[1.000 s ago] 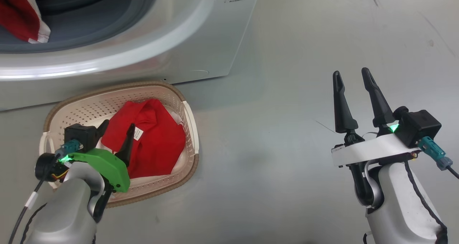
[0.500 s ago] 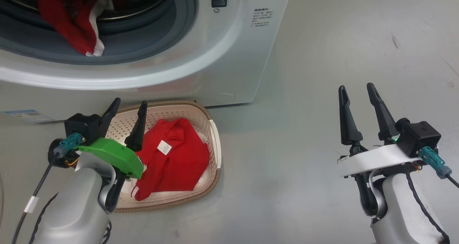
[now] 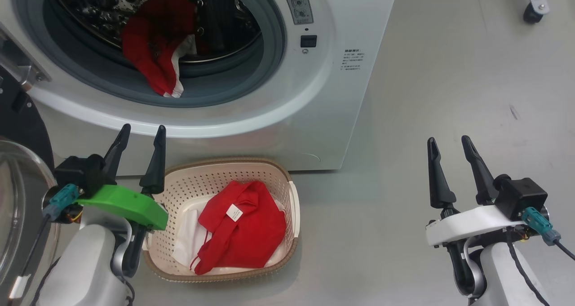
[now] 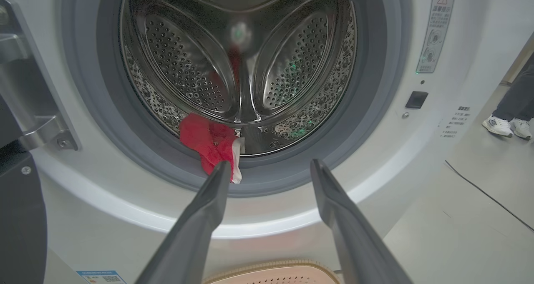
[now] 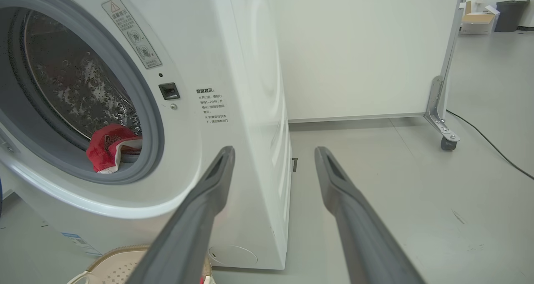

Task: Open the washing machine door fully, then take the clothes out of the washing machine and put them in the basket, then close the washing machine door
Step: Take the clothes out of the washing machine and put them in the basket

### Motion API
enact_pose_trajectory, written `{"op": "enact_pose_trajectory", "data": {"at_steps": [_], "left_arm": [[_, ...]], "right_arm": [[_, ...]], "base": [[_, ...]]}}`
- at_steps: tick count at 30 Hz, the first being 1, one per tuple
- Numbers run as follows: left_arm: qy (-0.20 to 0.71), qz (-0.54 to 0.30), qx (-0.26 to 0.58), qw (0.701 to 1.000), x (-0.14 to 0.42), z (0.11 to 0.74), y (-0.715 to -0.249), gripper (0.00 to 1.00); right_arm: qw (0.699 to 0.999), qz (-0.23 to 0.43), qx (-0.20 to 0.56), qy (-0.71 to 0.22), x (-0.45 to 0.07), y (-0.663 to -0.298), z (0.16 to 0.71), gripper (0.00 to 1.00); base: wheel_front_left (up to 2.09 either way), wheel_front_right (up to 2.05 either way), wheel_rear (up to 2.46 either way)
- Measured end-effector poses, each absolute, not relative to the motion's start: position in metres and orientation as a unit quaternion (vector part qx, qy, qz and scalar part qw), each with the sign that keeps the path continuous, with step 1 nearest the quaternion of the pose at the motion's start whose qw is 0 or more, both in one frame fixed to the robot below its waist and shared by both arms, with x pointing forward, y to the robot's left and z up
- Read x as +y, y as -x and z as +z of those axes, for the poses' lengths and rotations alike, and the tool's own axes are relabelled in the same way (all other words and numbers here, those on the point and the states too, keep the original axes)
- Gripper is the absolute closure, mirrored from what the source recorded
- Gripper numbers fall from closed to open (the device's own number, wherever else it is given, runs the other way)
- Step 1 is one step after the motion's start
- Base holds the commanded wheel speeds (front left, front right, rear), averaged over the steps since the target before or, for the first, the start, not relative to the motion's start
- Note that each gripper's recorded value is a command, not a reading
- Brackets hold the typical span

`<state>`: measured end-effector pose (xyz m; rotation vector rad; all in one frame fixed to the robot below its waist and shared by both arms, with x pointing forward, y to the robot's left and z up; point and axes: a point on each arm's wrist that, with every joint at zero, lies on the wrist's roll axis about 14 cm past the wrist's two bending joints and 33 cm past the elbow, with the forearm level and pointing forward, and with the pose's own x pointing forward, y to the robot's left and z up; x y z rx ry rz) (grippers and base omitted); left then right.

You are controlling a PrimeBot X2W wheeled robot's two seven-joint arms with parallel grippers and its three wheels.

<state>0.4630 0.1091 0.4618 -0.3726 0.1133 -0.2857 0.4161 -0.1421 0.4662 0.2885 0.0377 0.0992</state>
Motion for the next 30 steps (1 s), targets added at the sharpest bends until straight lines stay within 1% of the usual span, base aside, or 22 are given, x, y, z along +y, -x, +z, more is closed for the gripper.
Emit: {"op": "enact_pose_trajectory", "data": {"at_steps": [7,14,18,30], "left_arm": [[0.183,-0.112,0.025,0.976,0.135,0.480,-0.440,0.00],[0.172,-0.102,0.014,0.980,0.143,0.486,-0.413,0.00],[0.171,-0.088,0.003,0.981,0.148,0.492,-0.408,0.00],[0.162,-0.092,-0.004,0.982,0.142,0.494,-0.390,0.00]], "right_arm": [[0.987,0.066,0.008,-0.144,-0.133,-0.406,0.477,0.00],[0.986,0.077,0.005,-0.145,-0.126,-0.393,0.481,0.00],[0.986,0.078,-0.001,-0.145,-0.126,-0.391,0.485,0.00],[0.986,0.081,-0.005,-0.145,-0.126,-0.384,0.489,0.00]], "base": [[0.00,0.00,0.00],[0.00,0.00,0.00],[0.00,0.00,0.00],[0.00,0.00,0.00]]}}
